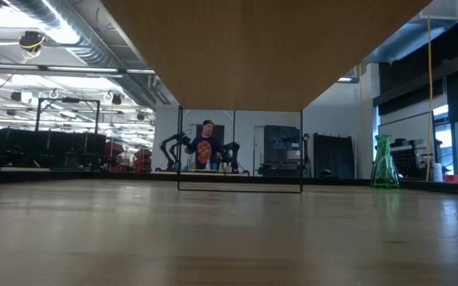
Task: Sort vases onto shelf
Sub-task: Put the top white vase on the shelf aligned with the other white vases
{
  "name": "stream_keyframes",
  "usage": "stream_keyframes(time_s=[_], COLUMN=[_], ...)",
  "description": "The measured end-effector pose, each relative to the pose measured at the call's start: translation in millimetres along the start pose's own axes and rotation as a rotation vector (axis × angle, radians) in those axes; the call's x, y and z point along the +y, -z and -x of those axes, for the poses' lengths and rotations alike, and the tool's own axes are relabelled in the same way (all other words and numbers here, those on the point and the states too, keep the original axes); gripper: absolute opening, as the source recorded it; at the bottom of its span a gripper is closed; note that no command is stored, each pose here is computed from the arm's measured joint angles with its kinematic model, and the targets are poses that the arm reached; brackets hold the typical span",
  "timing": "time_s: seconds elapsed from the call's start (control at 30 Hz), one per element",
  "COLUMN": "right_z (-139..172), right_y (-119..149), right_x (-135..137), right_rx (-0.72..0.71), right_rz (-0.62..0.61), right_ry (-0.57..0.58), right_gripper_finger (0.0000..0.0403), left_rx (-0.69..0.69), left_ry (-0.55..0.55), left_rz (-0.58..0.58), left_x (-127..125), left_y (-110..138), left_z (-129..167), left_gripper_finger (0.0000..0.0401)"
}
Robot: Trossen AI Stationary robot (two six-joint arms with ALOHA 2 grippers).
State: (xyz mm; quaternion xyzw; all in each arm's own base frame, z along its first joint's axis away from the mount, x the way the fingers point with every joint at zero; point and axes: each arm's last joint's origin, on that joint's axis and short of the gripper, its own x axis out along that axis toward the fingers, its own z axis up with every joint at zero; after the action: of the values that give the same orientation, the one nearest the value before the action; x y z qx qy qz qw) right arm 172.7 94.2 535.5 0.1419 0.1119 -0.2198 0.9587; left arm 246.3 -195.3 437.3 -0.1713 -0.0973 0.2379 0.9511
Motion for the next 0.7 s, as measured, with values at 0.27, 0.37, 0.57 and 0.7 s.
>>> stream_keyframes(time_s=[0.27, 0.37, 0.57, 0.7], right_z=[0.1, 0.2, 0.3, 0.2], right_y=[-0.5, -1.3, -1.3, -1.2], right_x=[-0.6, -1.6, -1.7, -1.6], right_rx=[-0.013, -0.041, -0.04, -0.038], right_rz=[-0.026, -0.027, -0.027, -0.028], right_ry=[0.016, 0.049, 0.048, 0.045], right_gripper_finger=[0.0147, 0.0147, 0.0147, 0.0147], left_rx=[0.196, 0.287, 0.709, 1.091], left_ry=[0.055, 0.075, 0.057, -0.134], left_rz=[0.162, 0.217, 0.345, 0.337], left_x=[33.1, 49.5, 74.0, 84.1], left_y=[-12.5, -12.7, 7.4, 32.6], left_z=[48.8, 67.7, 78.6, 81.1], left_gripper_finger=[0.0271, 0.0271, 0.027, 0.027])
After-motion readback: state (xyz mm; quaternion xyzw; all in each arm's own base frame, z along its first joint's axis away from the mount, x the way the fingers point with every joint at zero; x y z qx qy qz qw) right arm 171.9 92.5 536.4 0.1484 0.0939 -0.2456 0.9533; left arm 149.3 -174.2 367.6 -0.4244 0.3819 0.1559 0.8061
